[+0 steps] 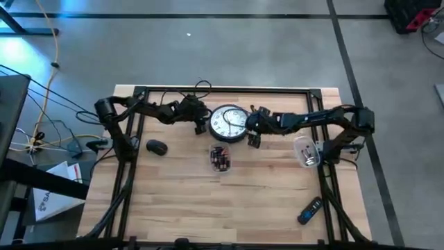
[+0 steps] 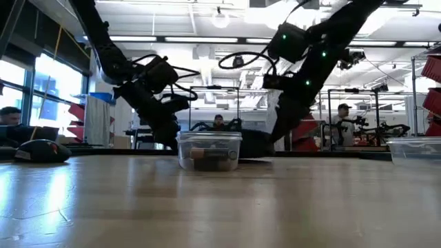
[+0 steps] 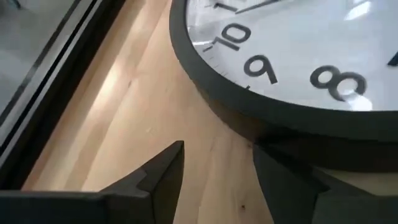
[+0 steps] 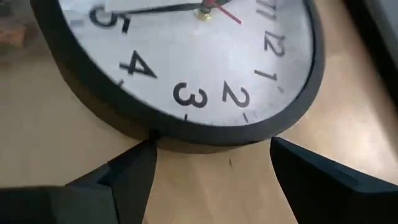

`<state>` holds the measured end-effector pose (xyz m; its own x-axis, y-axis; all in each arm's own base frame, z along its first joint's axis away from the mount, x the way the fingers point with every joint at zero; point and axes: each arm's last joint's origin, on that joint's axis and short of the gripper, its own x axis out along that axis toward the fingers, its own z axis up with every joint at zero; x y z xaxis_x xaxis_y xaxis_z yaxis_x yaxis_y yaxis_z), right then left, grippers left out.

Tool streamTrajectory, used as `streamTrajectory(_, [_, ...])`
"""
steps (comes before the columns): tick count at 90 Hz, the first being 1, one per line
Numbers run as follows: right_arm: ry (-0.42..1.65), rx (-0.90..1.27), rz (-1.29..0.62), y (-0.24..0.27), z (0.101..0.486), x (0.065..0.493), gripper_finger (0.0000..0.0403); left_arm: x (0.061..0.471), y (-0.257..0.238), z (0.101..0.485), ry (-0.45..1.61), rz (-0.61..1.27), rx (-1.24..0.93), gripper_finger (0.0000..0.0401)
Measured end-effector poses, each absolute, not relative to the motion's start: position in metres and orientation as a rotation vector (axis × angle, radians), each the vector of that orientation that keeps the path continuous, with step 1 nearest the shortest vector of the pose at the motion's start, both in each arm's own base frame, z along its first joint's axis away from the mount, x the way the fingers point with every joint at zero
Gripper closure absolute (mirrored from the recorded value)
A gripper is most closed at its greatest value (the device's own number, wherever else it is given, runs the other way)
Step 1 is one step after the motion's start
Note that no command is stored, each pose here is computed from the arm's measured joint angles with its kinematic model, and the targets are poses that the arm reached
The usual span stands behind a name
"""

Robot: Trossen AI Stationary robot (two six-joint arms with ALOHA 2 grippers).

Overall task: Insert battery
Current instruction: Move the wall clock to the top of the table

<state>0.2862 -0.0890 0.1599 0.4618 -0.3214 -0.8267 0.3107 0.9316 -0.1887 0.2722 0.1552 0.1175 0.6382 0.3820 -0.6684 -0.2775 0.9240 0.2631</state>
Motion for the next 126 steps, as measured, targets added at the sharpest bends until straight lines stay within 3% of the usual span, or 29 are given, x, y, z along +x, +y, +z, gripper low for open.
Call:
streamTrajectory(27, [1.129,0.049,-0.336,-0.108,0.13,0.283,0.0121,0.271,0.153,0.116,0.811,0.307,0.148,0.0224])
streamTrajectory(46, [1.092,0.061,-0.241,-0.111,0.114,0.293,0.0121,0.268,0.15,0.111,0.858,0.238,0.148,0.0224])
streamTrajectory(85, [1.029,-0.001,-0.159,-0.113,0.115,0.297,0.0121,0.275,0.148,0.124,0.989,0.016,0.034,0.0205])
streamTrajectory(126, [1.019,0.035,-0.151,-0.117,0.116,0.296,0.0121,0.275,0.153,0.133,1.125,0.05,0.073,0.0162])
